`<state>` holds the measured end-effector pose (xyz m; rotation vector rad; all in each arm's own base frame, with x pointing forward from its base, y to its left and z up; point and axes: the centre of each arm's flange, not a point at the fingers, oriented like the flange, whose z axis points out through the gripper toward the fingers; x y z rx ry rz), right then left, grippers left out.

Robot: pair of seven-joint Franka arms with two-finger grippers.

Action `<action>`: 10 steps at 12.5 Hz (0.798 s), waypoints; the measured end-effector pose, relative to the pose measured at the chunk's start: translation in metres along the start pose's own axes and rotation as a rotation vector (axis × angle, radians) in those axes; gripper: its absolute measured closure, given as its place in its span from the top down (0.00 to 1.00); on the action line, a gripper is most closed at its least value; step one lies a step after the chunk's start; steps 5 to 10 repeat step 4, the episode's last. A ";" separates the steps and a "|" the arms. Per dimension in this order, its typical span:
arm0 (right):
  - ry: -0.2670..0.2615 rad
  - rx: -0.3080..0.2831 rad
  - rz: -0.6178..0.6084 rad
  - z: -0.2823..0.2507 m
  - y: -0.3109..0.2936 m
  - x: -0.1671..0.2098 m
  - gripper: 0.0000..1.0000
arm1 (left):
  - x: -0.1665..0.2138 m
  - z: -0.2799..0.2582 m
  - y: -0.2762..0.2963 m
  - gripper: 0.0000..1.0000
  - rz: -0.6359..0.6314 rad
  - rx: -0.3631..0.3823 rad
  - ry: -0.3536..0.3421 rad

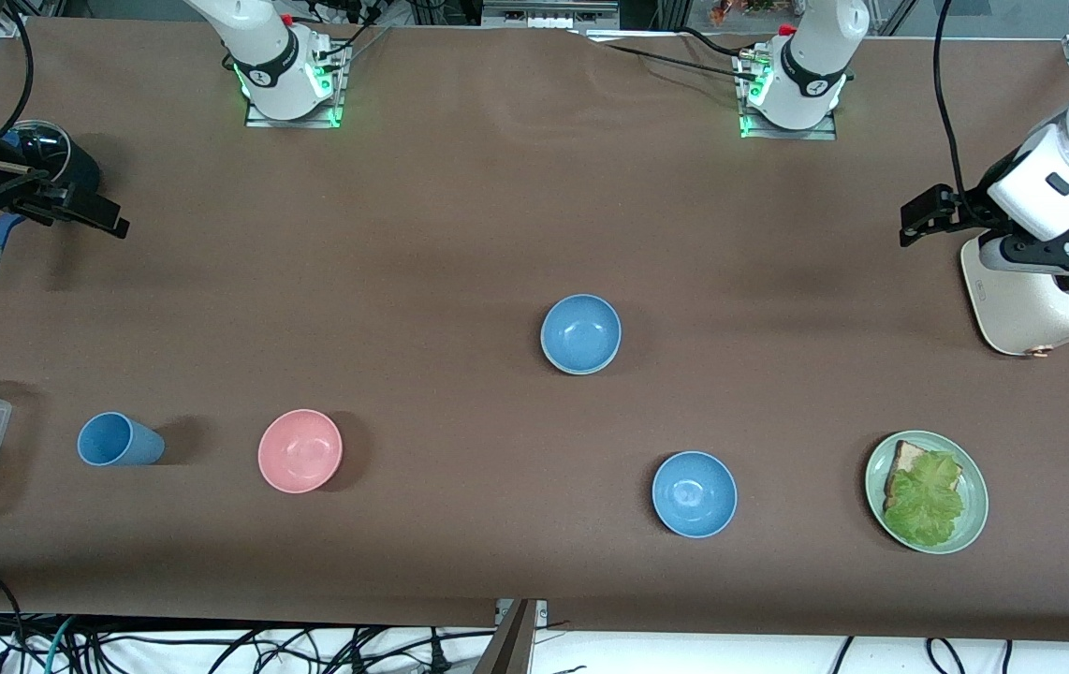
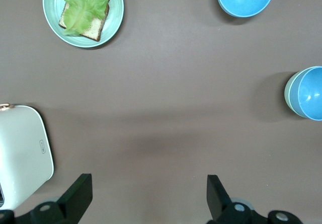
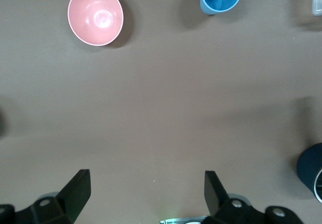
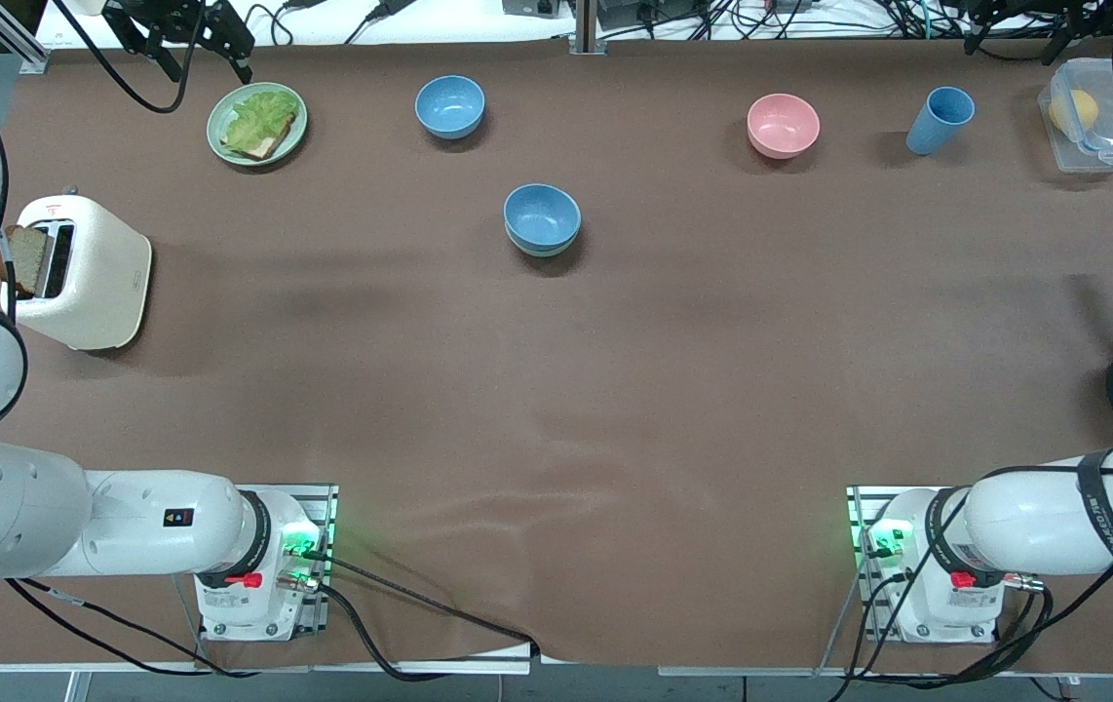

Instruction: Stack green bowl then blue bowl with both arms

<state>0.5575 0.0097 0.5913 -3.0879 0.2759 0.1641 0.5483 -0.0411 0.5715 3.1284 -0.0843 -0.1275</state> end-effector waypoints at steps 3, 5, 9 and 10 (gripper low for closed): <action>0.000 0.000 0.000 0.000 0.000 0.000 1.00 | -0.001 0.001 0.001 1.00 0.002 0.000 -0.002; 0.000 0.000 0.000 0.000 0.000 0.000 1.00 | -0.001 0.001 0.001 1.00 0.002 0.000 -0.002; 0.000 0.000 0.000 0.000 0.000 0.000 1.00 | -0.001 0.001 0.001 1.00 0.002 0.000 -0.002; 0.000 0.000 0.000 0.000 0.000 0.000 1.00 | -0.001 0.001 0.001 1.00 0.002 0.000 -0.002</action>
